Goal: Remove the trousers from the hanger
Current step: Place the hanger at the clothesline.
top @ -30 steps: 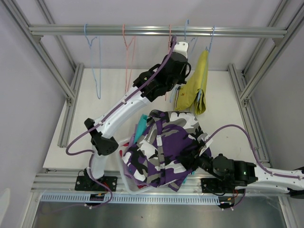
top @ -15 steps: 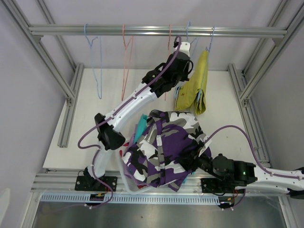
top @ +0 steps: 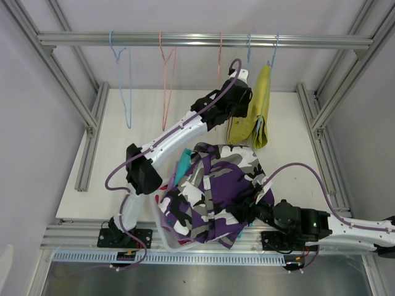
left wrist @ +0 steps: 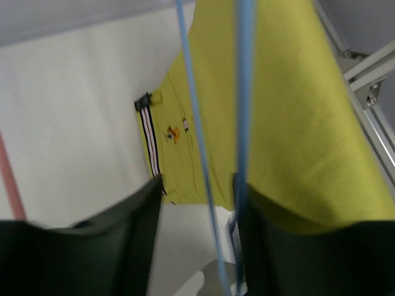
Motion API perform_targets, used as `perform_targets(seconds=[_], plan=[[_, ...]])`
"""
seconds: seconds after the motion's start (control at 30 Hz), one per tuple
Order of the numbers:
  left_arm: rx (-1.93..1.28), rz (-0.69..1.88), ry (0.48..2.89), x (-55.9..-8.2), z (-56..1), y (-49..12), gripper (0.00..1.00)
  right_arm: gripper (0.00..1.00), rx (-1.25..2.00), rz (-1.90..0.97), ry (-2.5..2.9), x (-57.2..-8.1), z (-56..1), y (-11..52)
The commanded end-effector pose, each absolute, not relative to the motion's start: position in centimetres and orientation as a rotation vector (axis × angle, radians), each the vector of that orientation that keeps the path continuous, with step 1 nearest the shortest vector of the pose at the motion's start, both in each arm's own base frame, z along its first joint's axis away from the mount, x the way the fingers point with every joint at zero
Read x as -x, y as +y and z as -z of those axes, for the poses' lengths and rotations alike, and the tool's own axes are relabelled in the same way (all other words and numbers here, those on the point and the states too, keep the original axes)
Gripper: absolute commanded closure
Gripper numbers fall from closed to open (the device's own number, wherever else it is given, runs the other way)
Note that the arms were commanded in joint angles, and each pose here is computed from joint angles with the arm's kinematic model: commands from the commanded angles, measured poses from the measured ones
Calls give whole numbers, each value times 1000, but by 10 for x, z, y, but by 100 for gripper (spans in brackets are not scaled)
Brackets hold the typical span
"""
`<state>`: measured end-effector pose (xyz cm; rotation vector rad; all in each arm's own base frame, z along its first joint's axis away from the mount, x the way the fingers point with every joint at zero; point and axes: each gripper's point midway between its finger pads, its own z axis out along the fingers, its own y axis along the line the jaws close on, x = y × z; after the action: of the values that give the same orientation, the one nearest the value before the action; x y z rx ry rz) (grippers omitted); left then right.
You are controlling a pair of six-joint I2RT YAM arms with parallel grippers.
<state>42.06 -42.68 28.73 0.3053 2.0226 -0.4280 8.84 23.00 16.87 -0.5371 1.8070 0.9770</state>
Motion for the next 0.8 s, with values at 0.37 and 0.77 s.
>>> perform_targets(seconds=[0.37, 0.77], plan=[[-293, 491, 1871, -306, -410, -361, 1, 37, 499, -1003, 1824, -88, -176, 232], [-345, 419, 1804, -250, -430, -271, 1, 32, 504, -955, 1871, -91, -210, 235]])
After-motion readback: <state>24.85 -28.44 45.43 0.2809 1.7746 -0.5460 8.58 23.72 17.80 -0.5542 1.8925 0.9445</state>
